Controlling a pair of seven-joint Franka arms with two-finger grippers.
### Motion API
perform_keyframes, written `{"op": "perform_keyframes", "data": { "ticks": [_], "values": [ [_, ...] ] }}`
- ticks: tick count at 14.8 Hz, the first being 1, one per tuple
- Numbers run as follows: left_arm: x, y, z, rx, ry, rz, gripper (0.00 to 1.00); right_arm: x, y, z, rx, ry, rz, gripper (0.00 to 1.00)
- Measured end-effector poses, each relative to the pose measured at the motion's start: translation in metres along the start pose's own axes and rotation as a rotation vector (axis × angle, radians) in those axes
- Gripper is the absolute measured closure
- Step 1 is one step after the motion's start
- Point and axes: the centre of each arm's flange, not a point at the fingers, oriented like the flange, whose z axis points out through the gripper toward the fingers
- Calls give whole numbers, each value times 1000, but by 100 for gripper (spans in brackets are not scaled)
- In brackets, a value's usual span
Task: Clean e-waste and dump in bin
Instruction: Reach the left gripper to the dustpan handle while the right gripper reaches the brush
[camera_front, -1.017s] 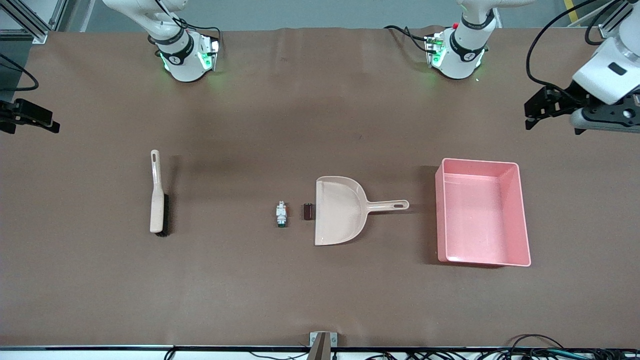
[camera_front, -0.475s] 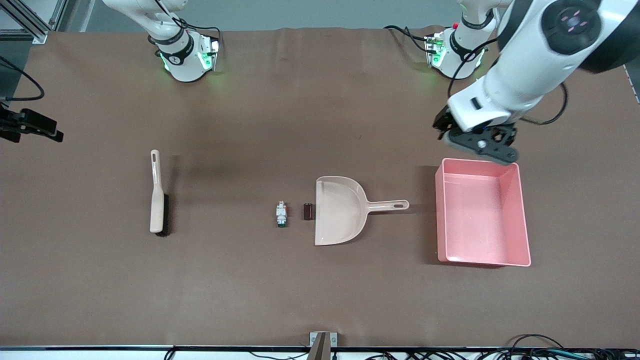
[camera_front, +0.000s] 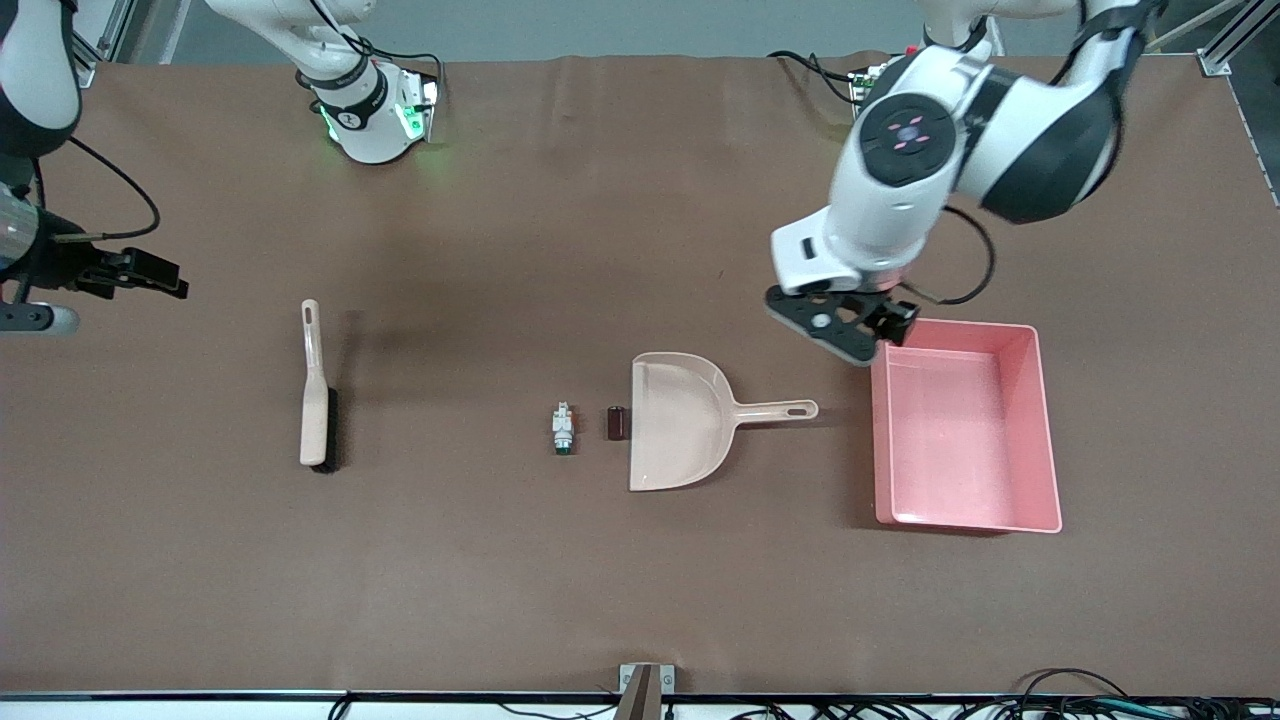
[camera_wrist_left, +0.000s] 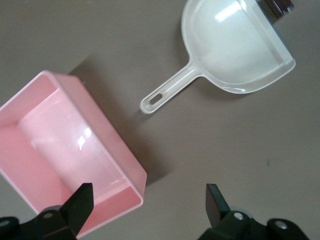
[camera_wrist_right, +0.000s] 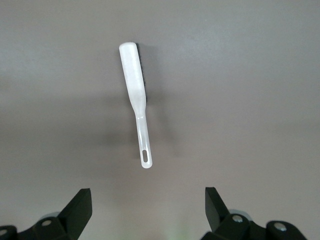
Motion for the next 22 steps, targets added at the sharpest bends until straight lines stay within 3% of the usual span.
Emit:
{"op": "perform_keyframes", "data": {
  "ticks": [3,6,12,17,22],
  "values": [
    [30,1,33,-25,-2,146,3,3,4,32,-3,26,0,0],
    [53,-4,66,10,10,259,3,0,5,79,-6,42,-18,0],
    [73,6,113,18,14,502,5,-14,9,151,-15,97,-14,0],
    [81,19,139,6,31,584,0,-7,-5,187,-30,147,-49,0],
    [87,26,169,-6,43,687,11,5,-34,248,-41,135,-110,0]
  ]
}}
